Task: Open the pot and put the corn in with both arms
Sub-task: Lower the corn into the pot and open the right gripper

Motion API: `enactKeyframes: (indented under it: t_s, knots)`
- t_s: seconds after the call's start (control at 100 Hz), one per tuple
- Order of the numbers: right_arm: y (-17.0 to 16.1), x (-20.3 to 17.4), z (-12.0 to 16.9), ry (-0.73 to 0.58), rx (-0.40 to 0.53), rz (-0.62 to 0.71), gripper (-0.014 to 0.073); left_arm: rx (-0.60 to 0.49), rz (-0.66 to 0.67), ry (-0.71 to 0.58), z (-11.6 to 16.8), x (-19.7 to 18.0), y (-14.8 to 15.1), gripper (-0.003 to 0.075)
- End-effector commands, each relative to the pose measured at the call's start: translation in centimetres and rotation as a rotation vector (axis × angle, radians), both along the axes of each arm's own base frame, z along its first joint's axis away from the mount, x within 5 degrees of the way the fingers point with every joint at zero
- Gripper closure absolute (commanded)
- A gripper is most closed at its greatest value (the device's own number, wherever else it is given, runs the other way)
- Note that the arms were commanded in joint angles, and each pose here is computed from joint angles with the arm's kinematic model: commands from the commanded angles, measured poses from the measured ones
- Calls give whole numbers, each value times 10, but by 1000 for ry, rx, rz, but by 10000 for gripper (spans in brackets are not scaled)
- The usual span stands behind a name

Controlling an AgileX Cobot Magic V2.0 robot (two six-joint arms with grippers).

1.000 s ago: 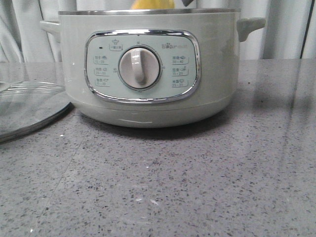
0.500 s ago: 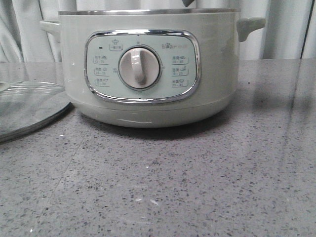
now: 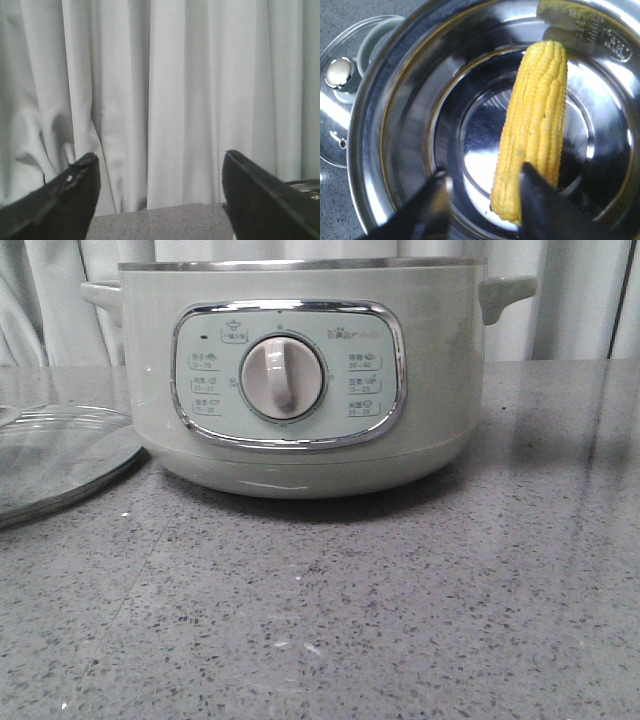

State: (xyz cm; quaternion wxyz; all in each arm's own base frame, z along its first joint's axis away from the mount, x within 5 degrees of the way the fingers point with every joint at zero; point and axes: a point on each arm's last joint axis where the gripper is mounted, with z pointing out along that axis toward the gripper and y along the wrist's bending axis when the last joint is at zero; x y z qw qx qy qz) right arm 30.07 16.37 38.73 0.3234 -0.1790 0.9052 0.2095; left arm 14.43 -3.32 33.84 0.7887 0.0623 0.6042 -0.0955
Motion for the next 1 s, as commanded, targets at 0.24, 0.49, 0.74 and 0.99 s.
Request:
enactKeyframes:
  t_s: [0.24,0.49,0.74,0.99]
  knots:
    - [-26,-31,51,-209,-61,-21,665,-73,-23,-80,18,-9,1,739]
    - [-51,-70,80,-400,-55,-60,665,-33,-25,-18,16,-28,5,741]
    - [-76,-111,59,-641,-32,-109,664,-36,-24,-31,19,-60,13,741]
    - [-96,-152,3,-771,-13,-116,664,-68,-30,-71,1,-90,20,741]
